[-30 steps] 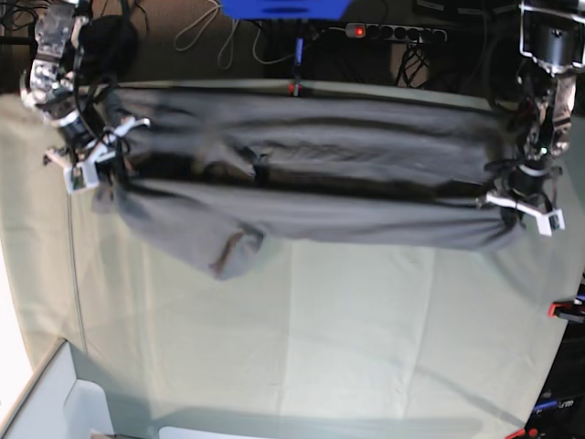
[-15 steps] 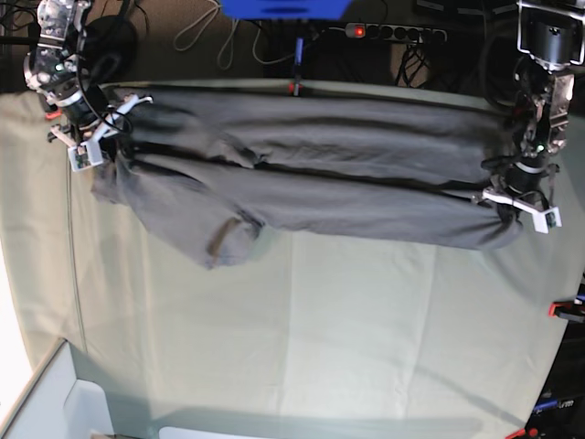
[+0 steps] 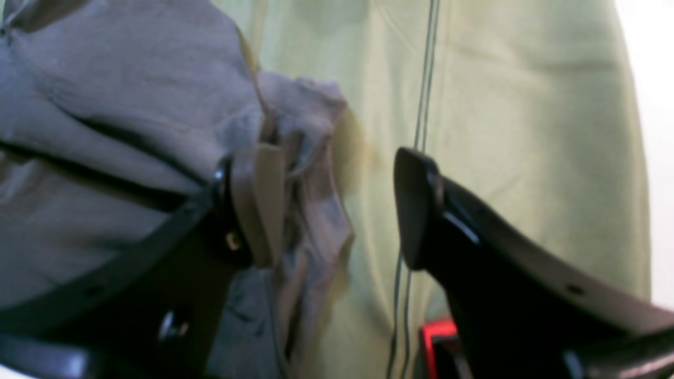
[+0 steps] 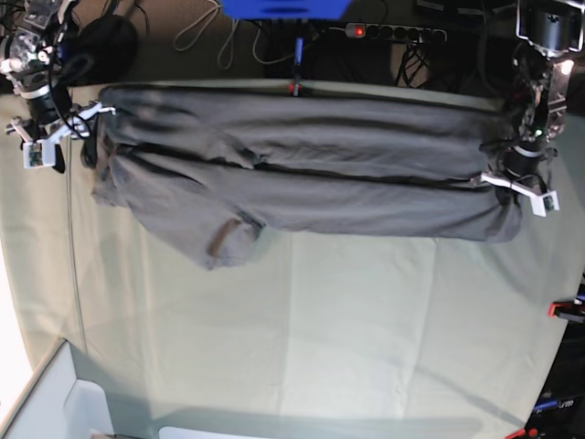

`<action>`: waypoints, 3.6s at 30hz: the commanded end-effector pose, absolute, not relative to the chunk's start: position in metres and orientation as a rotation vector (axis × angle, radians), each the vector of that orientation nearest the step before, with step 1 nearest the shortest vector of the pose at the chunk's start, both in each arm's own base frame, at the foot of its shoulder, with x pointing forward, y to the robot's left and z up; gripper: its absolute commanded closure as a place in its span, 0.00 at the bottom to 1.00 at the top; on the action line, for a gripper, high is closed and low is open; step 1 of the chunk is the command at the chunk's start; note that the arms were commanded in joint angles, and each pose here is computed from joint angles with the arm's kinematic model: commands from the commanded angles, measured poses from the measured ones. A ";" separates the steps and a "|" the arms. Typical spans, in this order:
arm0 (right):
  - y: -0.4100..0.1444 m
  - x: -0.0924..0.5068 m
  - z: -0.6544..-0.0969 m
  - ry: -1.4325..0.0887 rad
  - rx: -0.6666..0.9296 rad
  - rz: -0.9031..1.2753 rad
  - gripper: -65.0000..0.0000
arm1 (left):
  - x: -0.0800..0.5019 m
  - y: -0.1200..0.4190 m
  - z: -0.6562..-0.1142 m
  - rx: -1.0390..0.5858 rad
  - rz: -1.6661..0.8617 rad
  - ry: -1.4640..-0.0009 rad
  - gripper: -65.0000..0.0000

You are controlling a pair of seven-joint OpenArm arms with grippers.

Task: Layout the t-shirt on the table in an organized manner, then fold the t-shirt properly

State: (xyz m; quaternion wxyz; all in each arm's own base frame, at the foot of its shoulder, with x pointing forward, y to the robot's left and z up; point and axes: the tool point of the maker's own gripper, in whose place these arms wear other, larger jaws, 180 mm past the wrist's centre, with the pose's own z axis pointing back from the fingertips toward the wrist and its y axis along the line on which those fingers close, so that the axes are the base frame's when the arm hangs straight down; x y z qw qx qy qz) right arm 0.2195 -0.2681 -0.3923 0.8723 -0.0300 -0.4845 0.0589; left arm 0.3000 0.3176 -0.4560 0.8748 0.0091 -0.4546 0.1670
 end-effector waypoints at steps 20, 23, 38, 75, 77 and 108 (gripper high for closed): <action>-0.201 0.330 -0.357 -0.992 0.012 0.336 0.48 | 0.294 0.355 -0.438 0.078 0.443 -1.014 0.34; -0.192 0.332 -0.358 -0.992 0.026 0.355 0.48 | 0.285 0.358 -0.441 0.086 0.446 -1.001 0.26; -0.187 0.330 -0.362 -0.981 0.038 0.367 0.48 | 0.354 0.349 -0.380 0.043 0.422 -1.185 0.27; -0.182 0.387 -0.419 -0.821 0.180 0.323 0.47 | 0.375 0.338 -0.448 0.040 0.473 -0.990 1.00; -0.181 0.396 -0.421 -0.810 0.198 0.310 0.47 | 0.375 0.339 -0.448 0.041 0.473 -0.991 1.00; -0.152 0.342 -0.376 -0.945 0.110 0.475 1.00 | 0.378 0.339 -0.444 0.040 0.468 -1.001 1.00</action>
